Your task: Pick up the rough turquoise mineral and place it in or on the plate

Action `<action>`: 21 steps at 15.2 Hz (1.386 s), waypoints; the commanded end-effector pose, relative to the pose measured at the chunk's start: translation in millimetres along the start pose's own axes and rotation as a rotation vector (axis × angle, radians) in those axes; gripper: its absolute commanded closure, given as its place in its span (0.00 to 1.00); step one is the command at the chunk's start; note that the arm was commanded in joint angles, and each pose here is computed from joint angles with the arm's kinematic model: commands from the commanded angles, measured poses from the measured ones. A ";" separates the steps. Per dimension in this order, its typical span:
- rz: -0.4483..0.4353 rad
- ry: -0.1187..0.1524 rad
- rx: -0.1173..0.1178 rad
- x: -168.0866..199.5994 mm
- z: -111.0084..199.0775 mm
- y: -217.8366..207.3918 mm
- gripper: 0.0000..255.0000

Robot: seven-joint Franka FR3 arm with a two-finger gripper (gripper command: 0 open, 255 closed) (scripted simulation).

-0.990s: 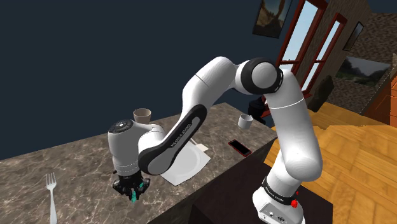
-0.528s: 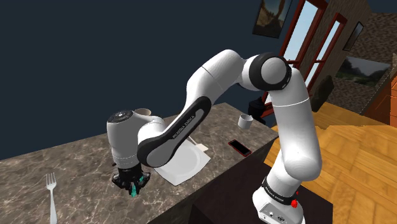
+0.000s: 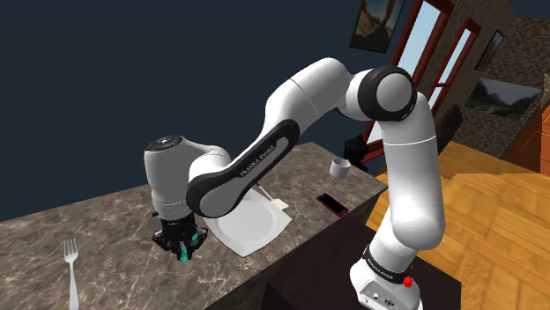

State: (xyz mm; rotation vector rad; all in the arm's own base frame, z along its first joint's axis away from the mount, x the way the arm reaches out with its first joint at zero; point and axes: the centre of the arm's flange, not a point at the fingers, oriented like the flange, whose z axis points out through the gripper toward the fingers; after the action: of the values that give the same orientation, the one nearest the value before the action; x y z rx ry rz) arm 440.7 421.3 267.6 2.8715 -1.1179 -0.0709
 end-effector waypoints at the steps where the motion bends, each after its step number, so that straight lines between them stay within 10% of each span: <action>1: 0.000 0.000 -0.001 -0.3 -11.0 2.2 1.00; 21: 0.000 0.000 -0.001 184.1 -13.9 178.2 1.00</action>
State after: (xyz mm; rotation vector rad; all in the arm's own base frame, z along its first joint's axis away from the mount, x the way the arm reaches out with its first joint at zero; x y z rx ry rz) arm 453.7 181.5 287.1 2.8684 -1.1220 -0.0709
